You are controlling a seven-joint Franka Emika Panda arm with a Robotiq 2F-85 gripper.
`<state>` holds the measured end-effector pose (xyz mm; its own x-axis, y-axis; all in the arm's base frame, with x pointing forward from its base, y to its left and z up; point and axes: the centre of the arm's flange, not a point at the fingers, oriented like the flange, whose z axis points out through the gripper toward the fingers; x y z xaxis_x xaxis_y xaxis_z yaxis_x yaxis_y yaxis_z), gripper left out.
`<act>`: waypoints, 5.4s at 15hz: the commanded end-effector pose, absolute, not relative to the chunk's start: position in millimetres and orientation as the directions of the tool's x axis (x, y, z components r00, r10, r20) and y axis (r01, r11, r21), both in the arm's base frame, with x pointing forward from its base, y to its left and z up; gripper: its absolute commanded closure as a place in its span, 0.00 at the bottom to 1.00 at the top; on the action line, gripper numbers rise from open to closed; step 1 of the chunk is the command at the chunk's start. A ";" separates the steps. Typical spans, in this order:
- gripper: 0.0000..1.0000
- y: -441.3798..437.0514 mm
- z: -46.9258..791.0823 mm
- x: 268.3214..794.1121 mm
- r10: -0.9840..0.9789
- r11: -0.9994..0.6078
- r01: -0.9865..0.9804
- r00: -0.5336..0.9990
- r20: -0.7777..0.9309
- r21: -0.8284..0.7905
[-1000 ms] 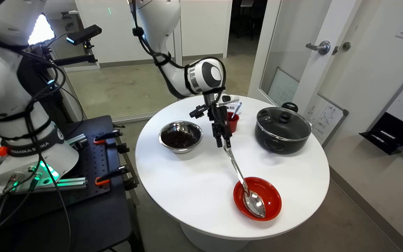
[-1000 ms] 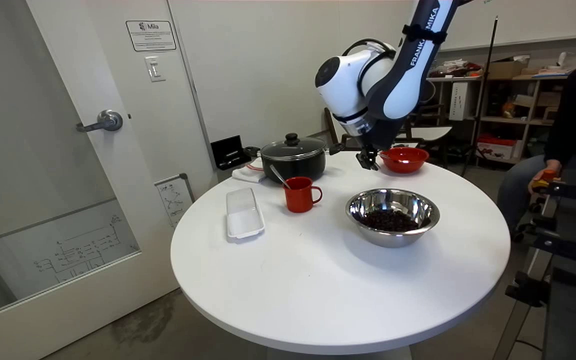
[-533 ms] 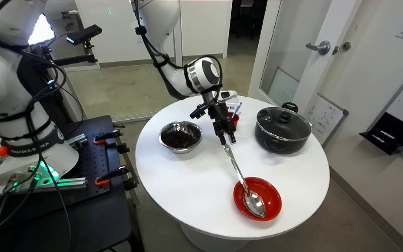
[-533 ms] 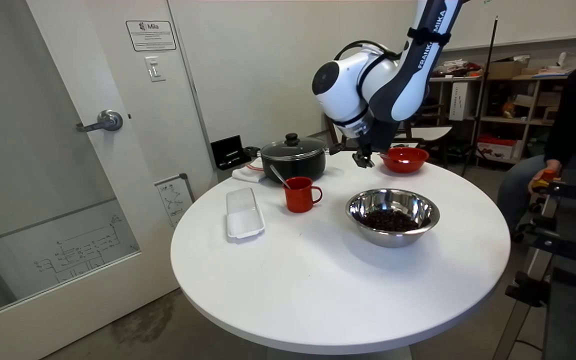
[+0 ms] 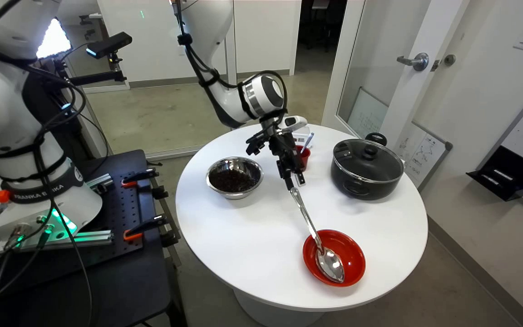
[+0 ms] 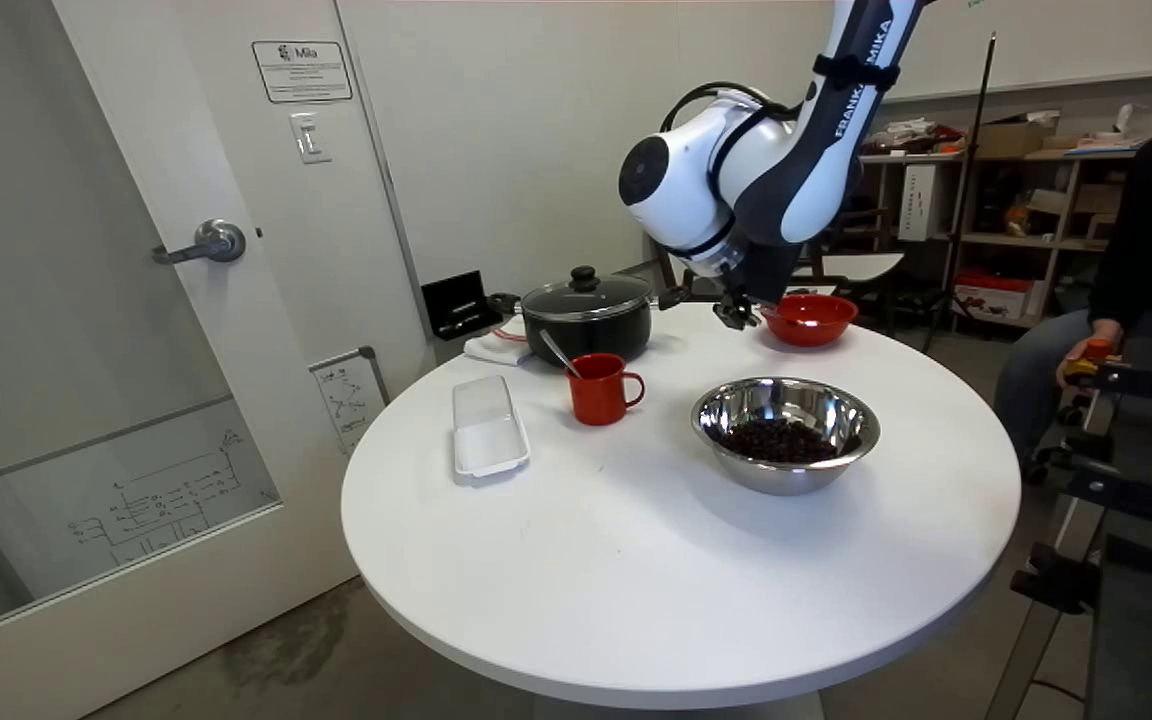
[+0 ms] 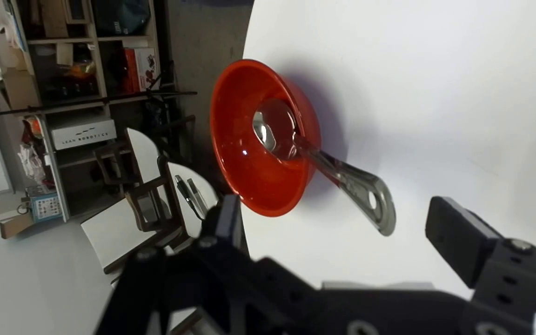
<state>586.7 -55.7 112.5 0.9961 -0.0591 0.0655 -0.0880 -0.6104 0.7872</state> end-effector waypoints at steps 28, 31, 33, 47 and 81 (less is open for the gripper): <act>0.00 -31.9 72.8 581.3 -0.018 -0.514 -0.026 1.000 0.019 0.858; 0.00 -33.1 71.9 581.3 -0.025 -0.506 -0.027 1.000 0.016 0.862; 0.11 -33.7 71.1 580.7 -0.028 -0.501 -0.025 1.000 0.012 0.865; 0.63 -33.8 66.8 576.9 -0.028 -0.486 -0.015 1.000 0.001 0.874; 0.99 31.7 172.8 530.7 0.037 -0.473 -0.186 0.972 0.230 0.861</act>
